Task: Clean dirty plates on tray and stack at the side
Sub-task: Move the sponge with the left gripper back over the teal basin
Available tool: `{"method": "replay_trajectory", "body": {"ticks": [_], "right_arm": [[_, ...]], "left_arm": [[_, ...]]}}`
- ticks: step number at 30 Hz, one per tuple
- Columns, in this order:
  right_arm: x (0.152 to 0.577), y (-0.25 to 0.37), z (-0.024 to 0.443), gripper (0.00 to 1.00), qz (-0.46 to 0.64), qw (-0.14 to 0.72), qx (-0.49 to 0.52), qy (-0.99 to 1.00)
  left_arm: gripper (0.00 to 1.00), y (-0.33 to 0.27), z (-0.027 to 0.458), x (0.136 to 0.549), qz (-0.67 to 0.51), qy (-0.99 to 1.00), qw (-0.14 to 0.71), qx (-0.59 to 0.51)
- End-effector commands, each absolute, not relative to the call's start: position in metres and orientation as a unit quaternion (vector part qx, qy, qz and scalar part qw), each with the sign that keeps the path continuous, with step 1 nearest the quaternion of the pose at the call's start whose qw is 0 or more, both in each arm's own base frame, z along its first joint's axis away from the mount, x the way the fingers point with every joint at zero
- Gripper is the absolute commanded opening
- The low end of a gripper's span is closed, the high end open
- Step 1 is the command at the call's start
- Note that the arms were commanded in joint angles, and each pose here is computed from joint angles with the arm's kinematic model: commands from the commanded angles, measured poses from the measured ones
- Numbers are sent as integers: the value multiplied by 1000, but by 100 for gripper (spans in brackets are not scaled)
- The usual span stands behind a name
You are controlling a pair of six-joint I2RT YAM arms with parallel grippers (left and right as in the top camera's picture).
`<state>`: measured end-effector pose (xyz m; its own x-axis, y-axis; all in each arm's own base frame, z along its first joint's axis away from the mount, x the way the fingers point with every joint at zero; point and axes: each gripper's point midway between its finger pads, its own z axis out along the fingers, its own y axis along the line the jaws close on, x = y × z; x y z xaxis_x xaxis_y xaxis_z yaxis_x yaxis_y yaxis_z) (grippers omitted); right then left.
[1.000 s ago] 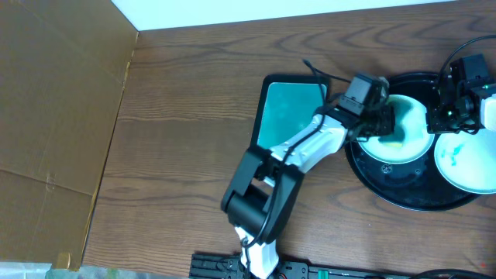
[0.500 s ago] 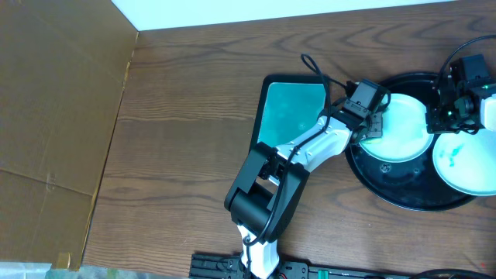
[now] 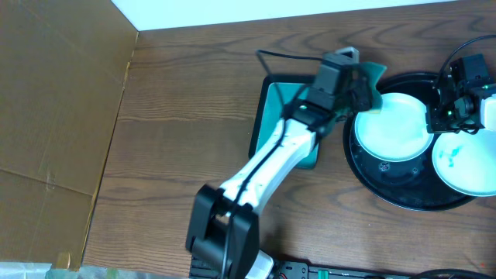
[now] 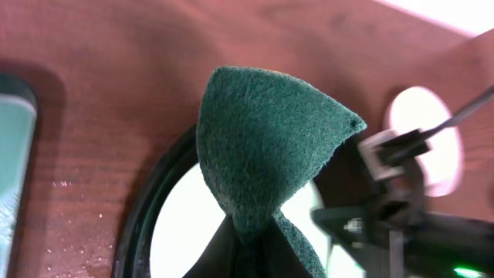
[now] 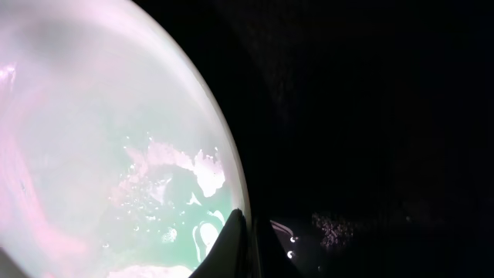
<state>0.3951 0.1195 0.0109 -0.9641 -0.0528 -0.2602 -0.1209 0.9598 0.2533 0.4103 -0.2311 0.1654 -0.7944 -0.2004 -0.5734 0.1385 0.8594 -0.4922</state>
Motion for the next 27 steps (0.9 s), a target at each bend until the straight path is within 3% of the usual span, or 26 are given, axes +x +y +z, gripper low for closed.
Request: {"method": "replay_trajectory", "body": {"ticks": [1, 7, 11, 19, 27], "right_arm": [[403, 111, 15, 1, 118, 145, -44, 981], [405, 112, 16, 1, 119, 149, -44, 981], [408, 112, 19, 1, 120, 156, -45, 980], [422, 113, 65, 1, 107, 224, -78, 965], [428, 98, 131, 1, -45, 319, -133, 937]], "left_arm": [[7, -244, 159, 400, -304, 910, 283, -2], [7, -270, 114, 380, -311, 925, 216, 26], [7, -263, 92, 387, -273, 936, 221, 28], [7, -166, 132, 423, -199, 932, 294, -75], [7, -89, 121, 424, -142, 939, 274, -153]]}}
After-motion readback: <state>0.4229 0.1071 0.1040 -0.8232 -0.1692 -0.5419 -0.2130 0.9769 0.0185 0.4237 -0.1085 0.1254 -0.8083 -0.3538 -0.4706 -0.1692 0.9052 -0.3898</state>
